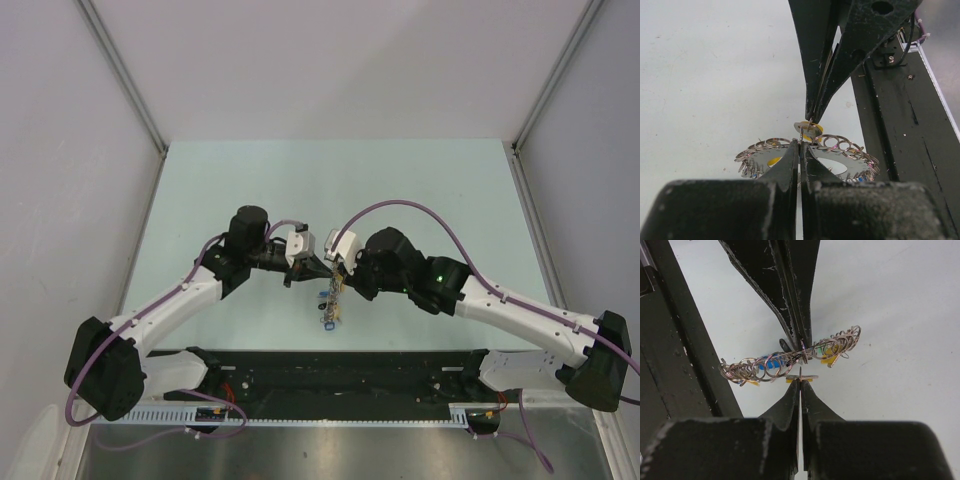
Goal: Put the keys on the keyring
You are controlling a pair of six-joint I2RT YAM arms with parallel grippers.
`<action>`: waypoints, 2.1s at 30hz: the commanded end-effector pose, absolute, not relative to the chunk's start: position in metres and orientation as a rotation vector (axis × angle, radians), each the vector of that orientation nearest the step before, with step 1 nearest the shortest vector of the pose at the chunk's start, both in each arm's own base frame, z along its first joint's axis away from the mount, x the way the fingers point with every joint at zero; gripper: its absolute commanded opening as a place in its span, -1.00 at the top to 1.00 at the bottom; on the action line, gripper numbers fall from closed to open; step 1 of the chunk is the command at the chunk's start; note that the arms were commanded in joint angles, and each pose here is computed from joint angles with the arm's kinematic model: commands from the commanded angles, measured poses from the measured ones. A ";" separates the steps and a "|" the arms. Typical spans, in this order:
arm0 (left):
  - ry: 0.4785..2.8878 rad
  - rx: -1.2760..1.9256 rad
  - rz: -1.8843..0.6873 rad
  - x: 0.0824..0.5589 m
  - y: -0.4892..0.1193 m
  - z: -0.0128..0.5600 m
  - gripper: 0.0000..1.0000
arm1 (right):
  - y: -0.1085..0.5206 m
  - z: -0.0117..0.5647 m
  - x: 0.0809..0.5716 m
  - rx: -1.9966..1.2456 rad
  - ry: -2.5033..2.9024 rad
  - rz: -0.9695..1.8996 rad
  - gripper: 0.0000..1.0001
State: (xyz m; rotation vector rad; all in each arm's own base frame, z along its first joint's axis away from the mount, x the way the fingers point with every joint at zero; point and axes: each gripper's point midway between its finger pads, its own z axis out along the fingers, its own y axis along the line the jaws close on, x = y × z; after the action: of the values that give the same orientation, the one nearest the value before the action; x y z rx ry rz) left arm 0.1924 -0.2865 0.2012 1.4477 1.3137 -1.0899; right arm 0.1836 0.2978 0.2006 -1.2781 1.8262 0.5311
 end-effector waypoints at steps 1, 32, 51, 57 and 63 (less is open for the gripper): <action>1.164 1.485 -1.066 0.188 -0.290 0.225 0.99 | 0.306 0.224 0.185 -1.247 1.783 0.570 1.00; 1.125 1.516 -1.098 0.180 -0.291 0.227 0.99 | 0.309 0.224 0.184 -1.250 1.779 0.595 1.00; 1.118 1.521 -1.105 0.177 -0.290 0.227 0.99 | 0.307 0.220 0.186 -1.246 1.799 0.594 1.00; 1.119 1.519 -1.097 0.178 -0.290 0.227 0.99 | 0.309 0.222 0.182 -1.262 1.785 0.618 1.00; 1.117 1.512 -1.078 0.180 -0.290 0.228 0.99 | 0.308 0.221 0.181 -1.269 1.792 0.620 1.00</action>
State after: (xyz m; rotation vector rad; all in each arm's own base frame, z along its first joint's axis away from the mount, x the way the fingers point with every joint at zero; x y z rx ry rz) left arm 0.1837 -0.2863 0.2009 1.4860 1.2733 -1.1169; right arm 0.1794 0.3004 0.1992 -1.2922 1.8341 0.5821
